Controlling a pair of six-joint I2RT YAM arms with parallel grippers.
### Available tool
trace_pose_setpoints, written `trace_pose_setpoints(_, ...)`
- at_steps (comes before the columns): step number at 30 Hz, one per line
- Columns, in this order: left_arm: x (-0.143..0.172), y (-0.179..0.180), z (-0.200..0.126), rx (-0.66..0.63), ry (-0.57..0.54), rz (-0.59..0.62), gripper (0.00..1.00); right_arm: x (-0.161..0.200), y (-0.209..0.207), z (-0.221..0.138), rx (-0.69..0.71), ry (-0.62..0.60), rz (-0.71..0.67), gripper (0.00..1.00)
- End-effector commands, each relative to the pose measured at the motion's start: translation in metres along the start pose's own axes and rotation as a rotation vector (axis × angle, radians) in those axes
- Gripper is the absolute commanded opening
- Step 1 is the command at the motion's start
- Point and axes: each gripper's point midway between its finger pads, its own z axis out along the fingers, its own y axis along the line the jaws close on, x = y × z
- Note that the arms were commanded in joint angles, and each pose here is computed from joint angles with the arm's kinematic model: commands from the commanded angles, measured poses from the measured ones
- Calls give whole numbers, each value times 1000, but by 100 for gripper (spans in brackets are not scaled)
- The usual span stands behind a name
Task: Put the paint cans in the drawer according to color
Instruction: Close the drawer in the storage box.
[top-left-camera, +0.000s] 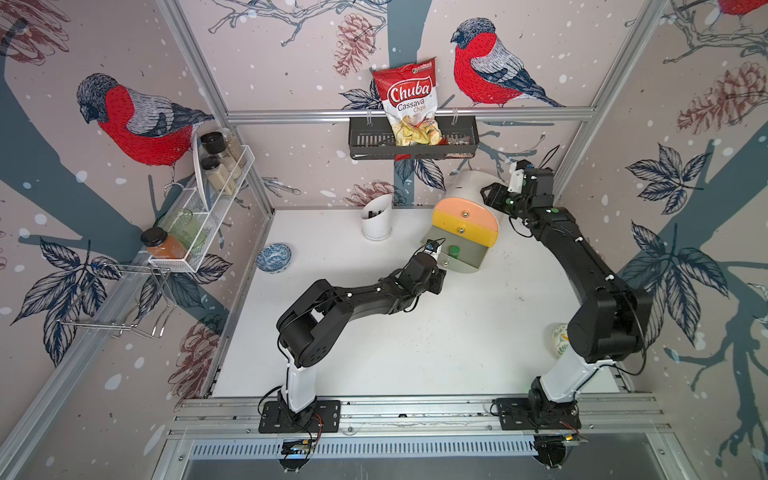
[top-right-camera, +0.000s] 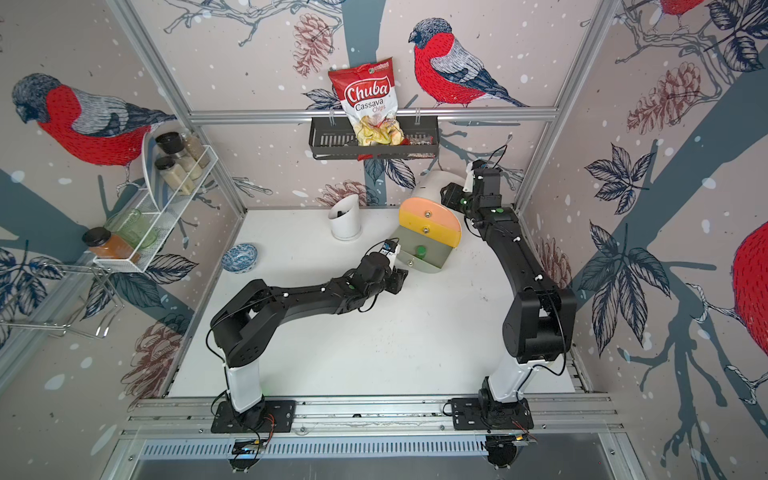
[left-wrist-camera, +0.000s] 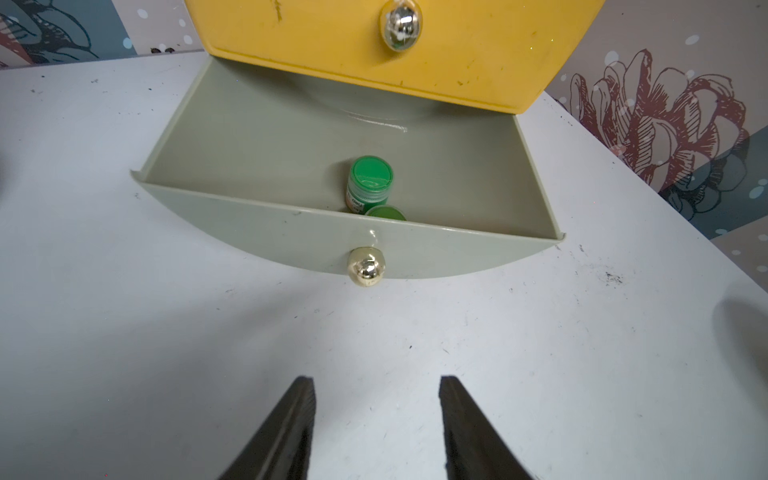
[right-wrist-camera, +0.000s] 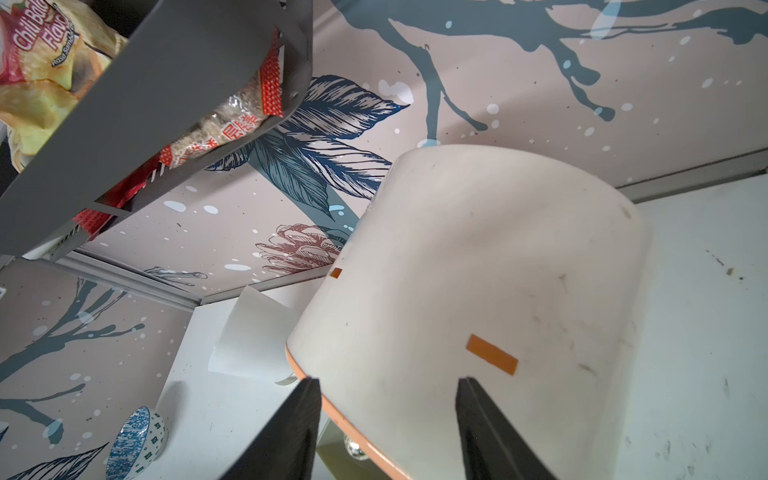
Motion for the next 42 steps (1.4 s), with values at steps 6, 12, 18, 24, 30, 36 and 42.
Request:
trace_pose_setpoints(6,-11,-5,22,32,-62,-5,49,9,-1,12,4,42,-37,56)
trace_pose_setpoints(12,-6,0,35,25,-65,-7,43,19,-5,20,17,88,-29,56)
trace_pose_setpoints(18,-9,4,46,24,-78,-10,36,25,-7,23,22,109,-29,56)
trace_pose_setpoints(24,-14,2,60,34,-88,-2,33,30,-8,27,28,125,-26,56)
trace_pose_setpoints(30,-15,2,70,33,-101,-17,31,38,-15,35,63,183,-19,56)
trace_pose_setpoints(36,-23,0,77,39,-122,-4,28,48,-16,40,63,221,-23,56)
trace_pose_setpoints(42,-38,-2,84,45,-160,-8,23,54,-12,44,57,240,-39,56)
